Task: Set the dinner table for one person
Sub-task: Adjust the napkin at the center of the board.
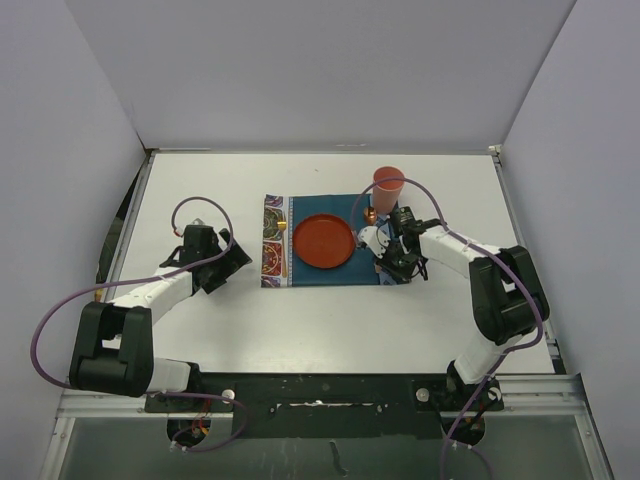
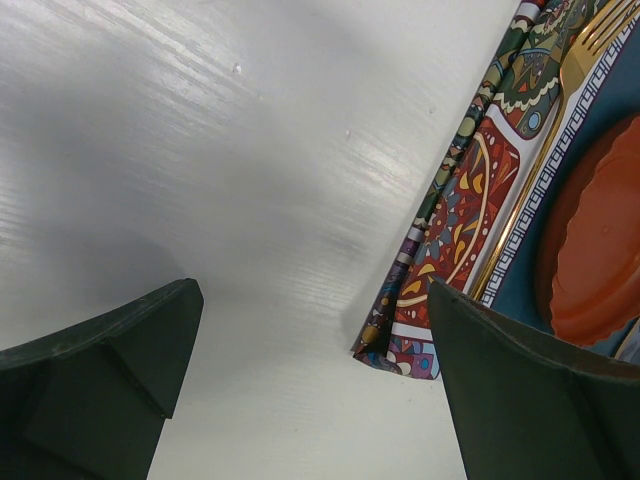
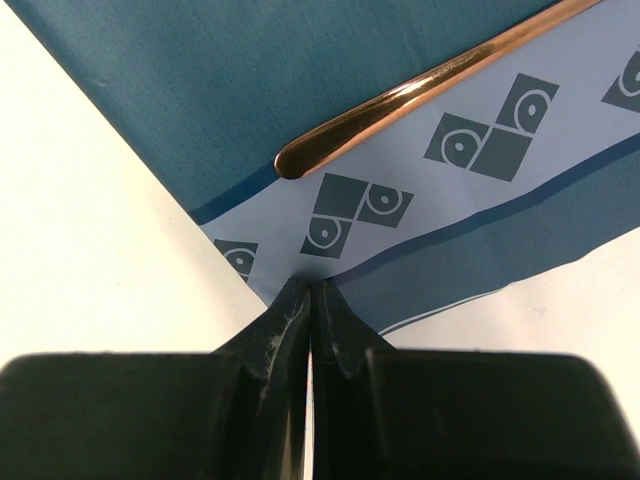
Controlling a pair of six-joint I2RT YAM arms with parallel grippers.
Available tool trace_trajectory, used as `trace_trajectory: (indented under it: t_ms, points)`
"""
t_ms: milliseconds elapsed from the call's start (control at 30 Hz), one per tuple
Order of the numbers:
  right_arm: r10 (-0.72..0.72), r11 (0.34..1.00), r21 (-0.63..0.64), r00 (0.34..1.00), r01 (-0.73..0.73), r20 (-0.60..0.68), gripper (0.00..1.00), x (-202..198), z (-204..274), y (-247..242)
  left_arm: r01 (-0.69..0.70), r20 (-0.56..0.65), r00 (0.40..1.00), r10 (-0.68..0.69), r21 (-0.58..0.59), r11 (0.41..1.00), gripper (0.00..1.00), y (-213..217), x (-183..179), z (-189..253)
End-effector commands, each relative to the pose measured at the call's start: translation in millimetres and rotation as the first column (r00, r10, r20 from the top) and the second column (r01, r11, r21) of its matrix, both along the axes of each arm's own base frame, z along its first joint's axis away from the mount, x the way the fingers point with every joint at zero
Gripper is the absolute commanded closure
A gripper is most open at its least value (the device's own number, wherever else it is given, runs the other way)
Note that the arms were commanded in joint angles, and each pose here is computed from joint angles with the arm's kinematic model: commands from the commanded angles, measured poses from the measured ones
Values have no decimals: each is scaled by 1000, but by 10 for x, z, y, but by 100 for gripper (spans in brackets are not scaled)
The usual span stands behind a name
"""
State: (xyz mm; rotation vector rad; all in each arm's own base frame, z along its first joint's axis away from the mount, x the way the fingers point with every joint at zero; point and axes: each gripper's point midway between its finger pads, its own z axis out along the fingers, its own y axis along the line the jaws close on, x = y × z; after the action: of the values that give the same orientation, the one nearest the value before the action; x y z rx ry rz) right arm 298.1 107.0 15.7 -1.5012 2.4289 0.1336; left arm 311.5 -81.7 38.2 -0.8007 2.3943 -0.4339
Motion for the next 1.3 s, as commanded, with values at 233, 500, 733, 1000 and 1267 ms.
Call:
trace_trajectory:
  t_ms: [233, 500, 733, 1000, 1267]
  points:
    - [52, 996, -73, 996, -57, -74, 100, -297, -110, 38, -8, 78, 997, 10, -27, 1000, 2, -28, 205, 152]
    - [109, 991, -67, 987, -117, -116, 100, -590, -202, 288, -13, 78, 997, 15, -30, 999, 2, -26, 183, 151]
    - [122, 989, -70, 987, -130, -104, 100, -564, -210, 322, -12, 76, 997, 15, -31, 999, 2, -21, 143, 154]
    - [77, 985, -156, 996, -68, 48, 100, -228, -39, 140, -9, 81, 997, 11, -24, 1000, 2, -11, 123, 193]
    - [17, 989, -147, 962, 24, 271, 97, 341, 941, 42, 25, 147, 989, -30, 37, 999, 2, 57, 135, 466]
